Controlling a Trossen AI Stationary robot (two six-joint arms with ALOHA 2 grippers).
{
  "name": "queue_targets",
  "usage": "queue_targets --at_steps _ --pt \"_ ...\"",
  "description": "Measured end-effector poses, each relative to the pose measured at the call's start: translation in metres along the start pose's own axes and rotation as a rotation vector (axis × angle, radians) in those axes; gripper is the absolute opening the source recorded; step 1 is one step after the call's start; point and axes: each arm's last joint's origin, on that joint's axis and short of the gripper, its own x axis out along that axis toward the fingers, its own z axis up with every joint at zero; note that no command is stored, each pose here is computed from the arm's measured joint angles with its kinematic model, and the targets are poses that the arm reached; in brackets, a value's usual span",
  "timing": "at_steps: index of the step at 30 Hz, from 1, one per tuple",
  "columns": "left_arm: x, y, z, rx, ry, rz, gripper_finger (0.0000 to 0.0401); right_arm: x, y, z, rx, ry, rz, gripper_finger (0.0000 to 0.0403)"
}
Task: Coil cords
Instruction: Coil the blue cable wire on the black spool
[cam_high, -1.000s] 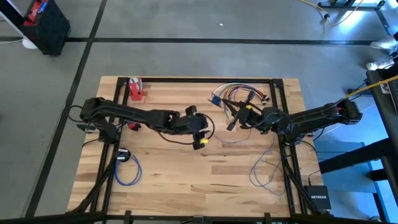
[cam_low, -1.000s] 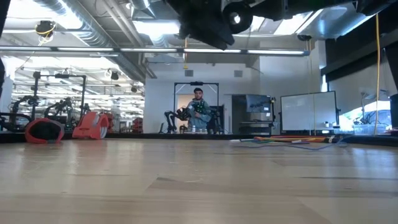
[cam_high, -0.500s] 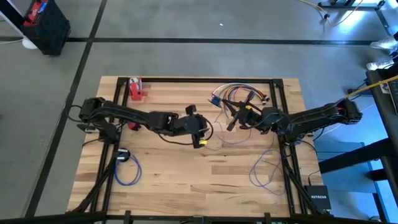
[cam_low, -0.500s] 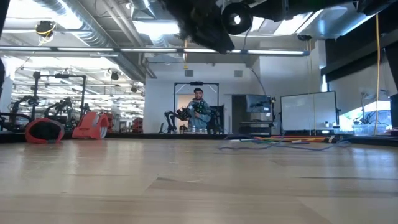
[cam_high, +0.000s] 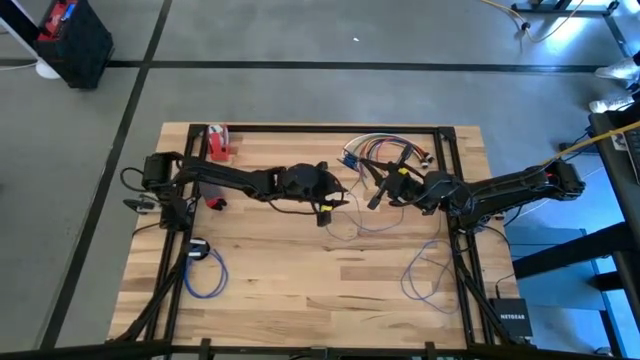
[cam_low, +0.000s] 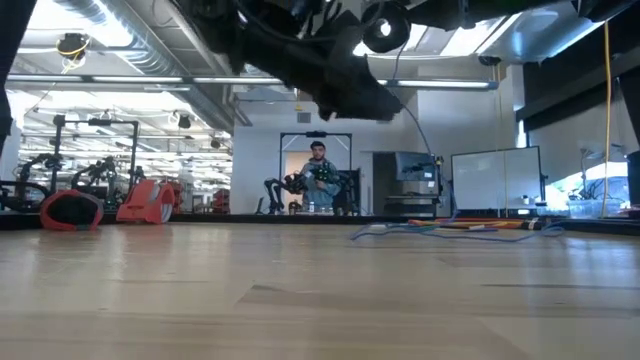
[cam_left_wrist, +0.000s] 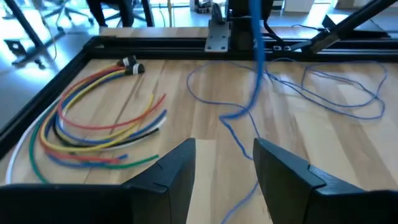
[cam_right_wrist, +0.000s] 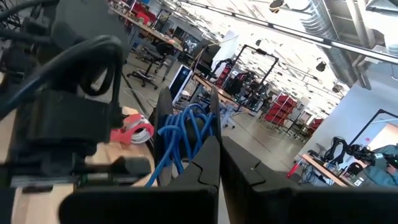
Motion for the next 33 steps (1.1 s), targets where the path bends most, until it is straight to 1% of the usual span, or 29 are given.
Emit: queue_targets --at_steps 6,11,16,24,26,28,33 --pt "0.014 -0.001 -0.009 0.060 -0.051 0.001 0.0154 0.000 0.000 0.000 -0.002 0.002 0.000 0.0007" --pt "0.015 -0.001 -0.008 0.056 -0.069 0.002 0.0154 0.000 0.000 0.000 -0.003 0.004 0.002 0.0007" --pt "0.015 0.000 -0.002 0.052 -0.126 0.006 0.0154 0.000 0.000 0.000 -0.003 0.000 0.007 0.0007" --pt "0.015 -0.001 -0.002 0.043 -0.128 0.005 0.0153 0.000 0.000 0.000 -0.003 0.000 0.007 0.0007" --pt "0.015 -0.001 -0.002 0.040 -0.128 0.005 0.0143 0.000 0.000 0.000 -0.003 0.000 0.007 0.0007" --pt "0.015 -0.001 -0.002 0.040 -0.129 0.006 0.0123 0.000 0.000 0.000 -0.001 -0.002 0.005 0.0007" --pt "0.015 0.001 -0.002 0.039 -0.132 0.017 0.0040 0.000 0.000 0.000 0.010 -0.004 0.008 0.0007"
